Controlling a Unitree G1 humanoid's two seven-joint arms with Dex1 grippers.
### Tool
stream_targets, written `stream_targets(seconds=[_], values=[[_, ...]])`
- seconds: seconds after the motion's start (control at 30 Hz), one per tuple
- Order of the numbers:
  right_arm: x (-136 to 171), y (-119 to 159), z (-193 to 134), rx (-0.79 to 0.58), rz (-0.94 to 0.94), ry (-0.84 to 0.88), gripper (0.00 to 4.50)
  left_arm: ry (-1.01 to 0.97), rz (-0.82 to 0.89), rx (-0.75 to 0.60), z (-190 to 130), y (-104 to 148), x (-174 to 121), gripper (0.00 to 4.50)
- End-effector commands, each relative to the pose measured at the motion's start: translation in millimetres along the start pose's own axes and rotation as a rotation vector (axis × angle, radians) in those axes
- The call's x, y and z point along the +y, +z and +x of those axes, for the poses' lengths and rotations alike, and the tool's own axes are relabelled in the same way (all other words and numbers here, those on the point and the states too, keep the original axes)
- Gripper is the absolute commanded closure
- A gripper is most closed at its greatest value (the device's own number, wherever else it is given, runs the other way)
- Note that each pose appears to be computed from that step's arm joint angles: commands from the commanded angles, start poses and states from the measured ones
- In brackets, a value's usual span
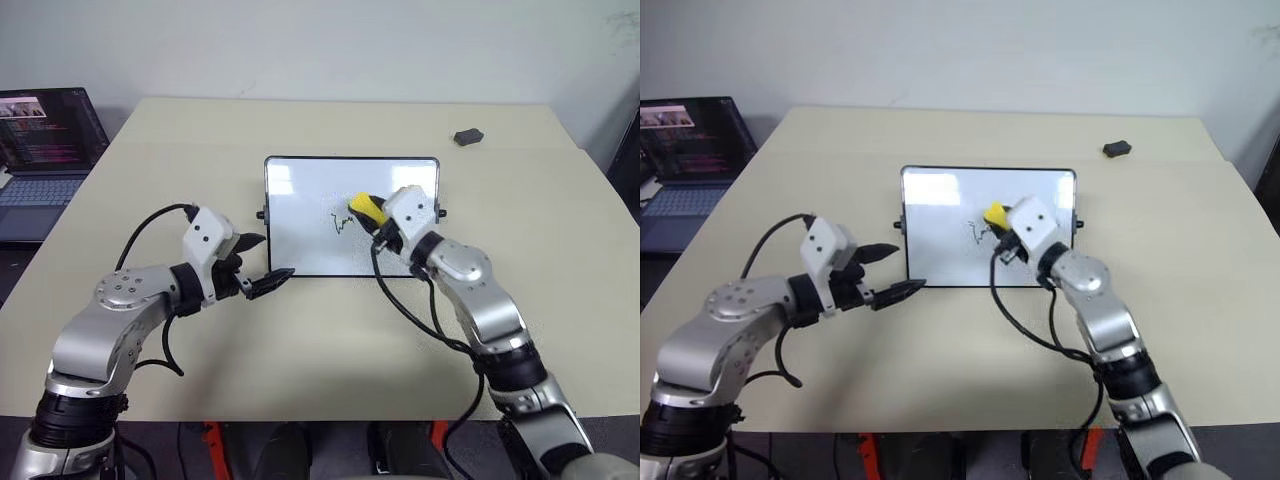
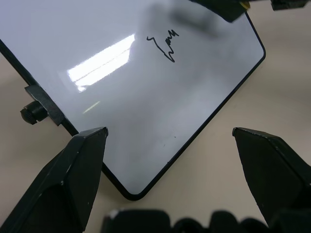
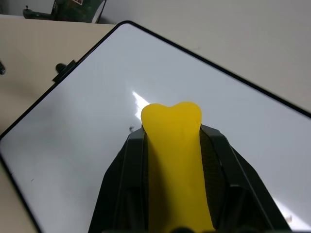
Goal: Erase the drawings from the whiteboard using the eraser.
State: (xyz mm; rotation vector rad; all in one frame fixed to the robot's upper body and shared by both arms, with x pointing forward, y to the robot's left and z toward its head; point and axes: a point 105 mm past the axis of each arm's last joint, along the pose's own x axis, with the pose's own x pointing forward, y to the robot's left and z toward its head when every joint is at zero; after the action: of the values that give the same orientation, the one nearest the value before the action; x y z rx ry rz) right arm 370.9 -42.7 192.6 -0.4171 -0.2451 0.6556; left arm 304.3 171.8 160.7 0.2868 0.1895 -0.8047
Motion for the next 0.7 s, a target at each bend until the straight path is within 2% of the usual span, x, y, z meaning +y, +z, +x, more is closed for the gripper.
stream_targets(seconds=[0.03, 0.13, 0.23, 0.37, 0.5, 0.6, 0.7], values=[[-9, 2, 19, -0.028, -0.072, -0.051, 3.41, -0.006, 0.053, -0.031, -1, 11, 2, 0.0], [-4, -10, 30, -0.007, -0.08, -0.036, 3.41, -0.017, 0.059, -0.031, 0, 11, 0, 0.0], [24, -36, 30, 0.061, -0.081, 0.076, 3.41, -0.02, 0.063, -0.032, 0, 11, 0, 0.0], [57, -62, 17, 0.126, -0.077, 0.207, 3.41, -0.014, 0.063, -0.033, -2, 10, 2, 0.0], [76, -75, 8, 0.172, -0.076, 0.282, 3.41, -0.005, 0.062, -0.029, -3, 8, 5, 0.0], [74, -68, 10, 0.14, -0.093, 0.274, 3.41, 0.006, 0.062, -0.026, -3, 8, 8, 0.0], [54, -28, 17, -0.02, -0.076, 0.203, 3.41, 0.021, 0.058, -0.022, -4, 6, 11, 0.0]])
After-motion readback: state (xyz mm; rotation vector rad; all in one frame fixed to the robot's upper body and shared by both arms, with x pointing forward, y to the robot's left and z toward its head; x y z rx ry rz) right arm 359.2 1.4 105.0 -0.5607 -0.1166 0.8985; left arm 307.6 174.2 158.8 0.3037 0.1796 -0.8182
